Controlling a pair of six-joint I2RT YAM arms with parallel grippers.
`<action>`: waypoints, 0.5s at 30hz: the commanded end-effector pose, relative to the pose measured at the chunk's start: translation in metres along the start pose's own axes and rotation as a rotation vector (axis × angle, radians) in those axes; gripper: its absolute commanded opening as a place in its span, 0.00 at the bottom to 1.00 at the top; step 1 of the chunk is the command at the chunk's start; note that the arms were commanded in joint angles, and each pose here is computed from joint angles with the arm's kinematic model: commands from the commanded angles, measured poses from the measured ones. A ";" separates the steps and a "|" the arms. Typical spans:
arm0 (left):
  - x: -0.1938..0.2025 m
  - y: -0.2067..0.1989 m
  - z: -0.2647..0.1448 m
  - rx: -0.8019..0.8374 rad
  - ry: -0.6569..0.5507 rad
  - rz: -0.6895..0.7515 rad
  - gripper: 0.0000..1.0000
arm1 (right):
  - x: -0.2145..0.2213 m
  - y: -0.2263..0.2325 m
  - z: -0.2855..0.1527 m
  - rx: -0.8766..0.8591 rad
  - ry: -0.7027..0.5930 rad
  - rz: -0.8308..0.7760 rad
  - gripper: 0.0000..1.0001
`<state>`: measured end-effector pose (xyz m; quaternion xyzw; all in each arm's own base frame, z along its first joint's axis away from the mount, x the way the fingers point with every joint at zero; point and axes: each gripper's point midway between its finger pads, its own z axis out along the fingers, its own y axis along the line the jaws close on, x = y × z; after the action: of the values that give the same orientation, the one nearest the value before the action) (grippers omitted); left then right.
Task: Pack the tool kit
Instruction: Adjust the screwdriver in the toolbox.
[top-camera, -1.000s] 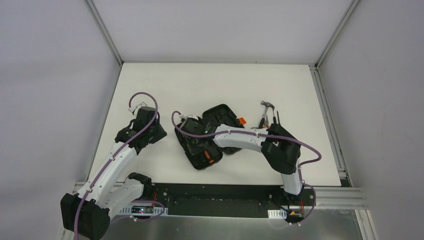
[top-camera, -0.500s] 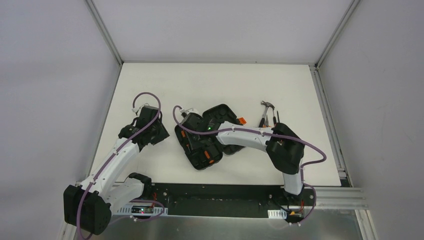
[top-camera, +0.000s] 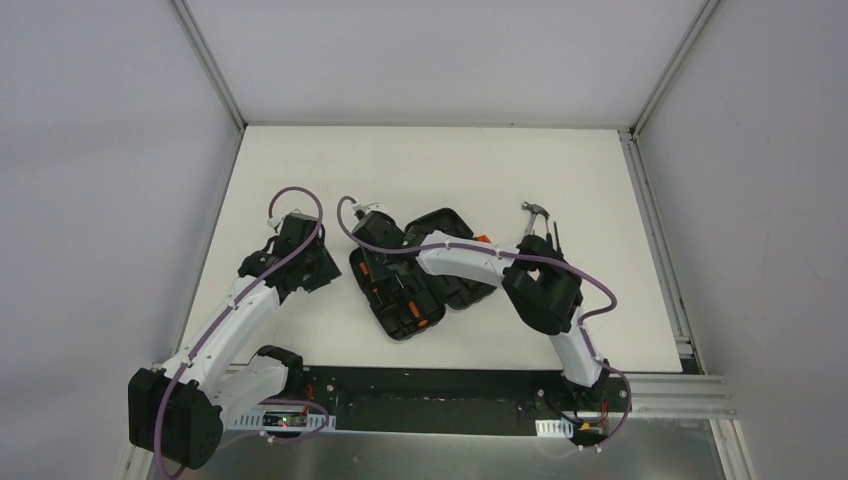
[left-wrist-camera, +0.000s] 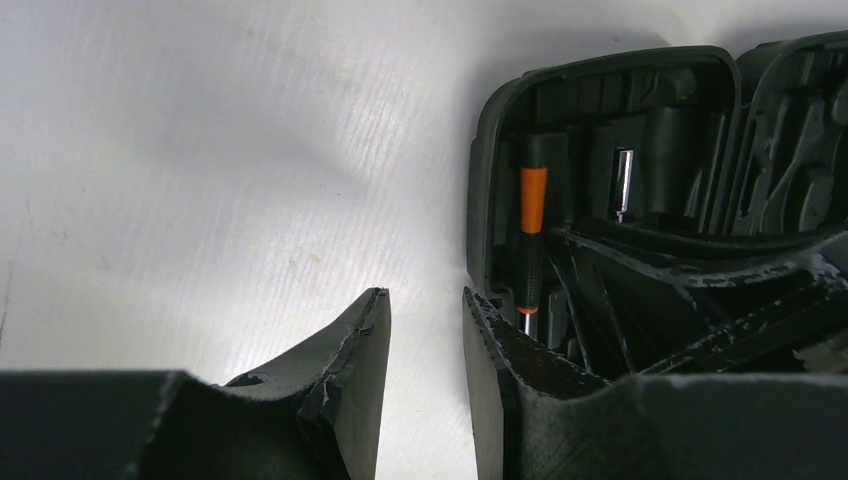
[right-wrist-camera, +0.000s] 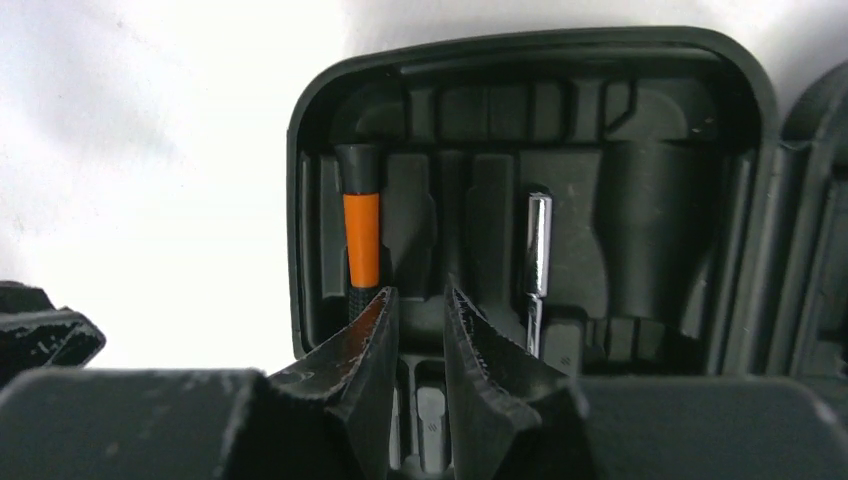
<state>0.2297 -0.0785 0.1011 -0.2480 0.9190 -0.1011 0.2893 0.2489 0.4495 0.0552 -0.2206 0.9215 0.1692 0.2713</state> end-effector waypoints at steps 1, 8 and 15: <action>0.003 0.002 0.004 0.001 0.008 -0.023 0.33 | -0.022 0.022 0.001 -0.069 -0.048 -0.014 0.25; 0.005 0.002 0.004 0.006 0.012 -0.027 0.33 | -0.030 0.027 0.000 -0.086 -0.068 -0.021 0.26; 0.004 0.001 0.005 0.010 0.011 -0.029 0.33 | -0.040 0.001 -0.023 -0.030 -0.113 0.037 0.26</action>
<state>0.2282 -0.0796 0.0956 -0.2476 0.9200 -0.1037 0.2855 0.2570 0.4615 0.0566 -0.2261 0.9160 0.1826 0.2767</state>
